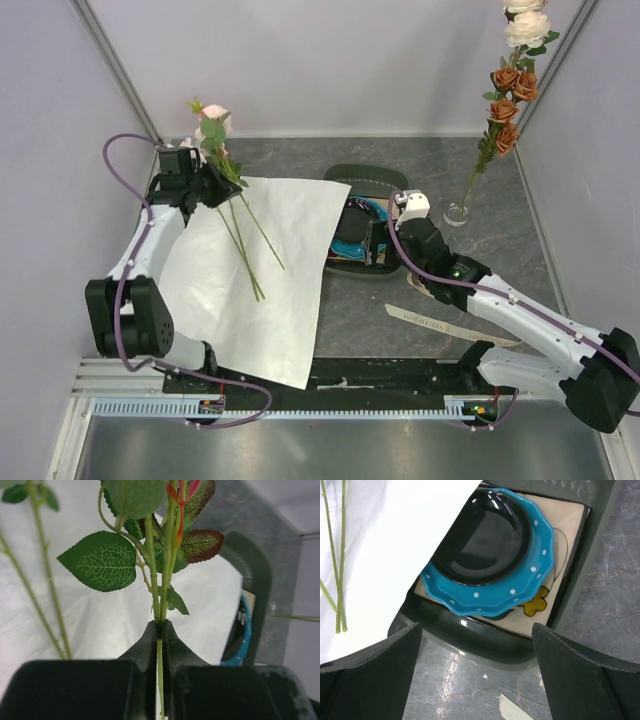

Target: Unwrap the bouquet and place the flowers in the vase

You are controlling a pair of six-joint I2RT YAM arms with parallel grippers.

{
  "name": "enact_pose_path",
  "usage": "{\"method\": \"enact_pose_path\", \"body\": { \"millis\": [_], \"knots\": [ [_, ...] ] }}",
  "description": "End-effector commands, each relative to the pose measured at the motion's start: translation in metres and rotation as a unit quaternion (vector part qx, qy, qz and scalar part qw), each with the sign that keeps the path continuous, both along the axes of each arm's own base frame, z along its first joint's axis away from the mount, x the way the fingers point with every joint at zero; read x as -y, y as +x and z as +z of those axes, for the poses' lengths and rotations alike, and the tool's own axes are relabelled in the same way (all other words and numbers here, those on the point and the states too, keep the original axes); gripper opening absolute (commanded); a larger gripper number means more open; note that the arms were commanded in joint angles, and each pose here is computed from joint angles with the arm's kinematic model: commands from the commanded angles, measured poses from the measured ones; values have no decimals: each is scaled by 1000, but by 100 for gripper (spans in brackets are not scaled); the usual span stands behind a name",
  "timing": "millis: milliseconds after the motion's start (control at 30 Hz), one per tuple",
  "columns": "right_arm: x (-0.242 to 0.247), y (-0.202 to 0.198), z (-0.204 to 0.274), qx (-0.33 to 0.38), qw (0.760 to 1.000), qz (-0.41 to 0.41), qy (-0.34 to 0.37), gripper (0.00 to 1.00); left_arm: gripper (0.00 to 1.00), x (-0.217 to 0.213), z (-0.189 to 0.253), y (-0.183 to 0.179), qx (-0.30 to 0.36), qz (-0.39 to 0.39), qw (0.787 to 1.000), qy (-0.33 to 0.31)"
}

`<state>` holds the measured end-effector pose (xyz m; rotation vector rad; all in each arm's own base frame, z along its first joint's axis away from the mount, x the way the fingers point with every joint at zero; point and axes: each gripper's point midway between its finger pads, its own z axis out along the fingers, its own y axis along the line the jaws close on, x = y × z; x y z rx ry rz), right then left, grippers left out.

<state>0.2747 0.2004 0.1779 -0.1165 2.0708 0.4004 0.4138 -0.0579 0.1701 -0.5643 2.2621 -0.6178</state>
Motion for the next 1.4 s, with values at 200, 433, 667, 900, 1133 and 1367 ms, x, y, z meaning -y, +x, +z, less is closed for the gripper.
{"method": "enact_pose_path", "body": {
  "millis": [200, 433, 667, 900, 1133, 1367],
  "knots": [
    [-49, 22, 99, 58, 993, 66, 75, 98, 2, 145, 124, -51, 258, -335, 898, -123],
    [-78, 14, 176, 69, 970, 157, 172, 98, 2, 216, 151, -120, 286, -477, 816, -158],
    [-99, 7, 186, 55, 955, 214, 198, 91, 2, 240, 155, -148, 286, -519, 789, -163],
    [-89, 19, 168, 55, 966, 170, 186, 73, 2, 246, 158, -159, 286, -534, 778, -164],
    [-90, 24, 161, 51, 968, 160, 187, 39, 2, 253, 155, -166, 275, -549, 770, -172],
    [-58, 29, 167, 95, 979, 100, 153, 0, 47, 251, 158, -166, 284, -543, 773, -164]
  ]
}}
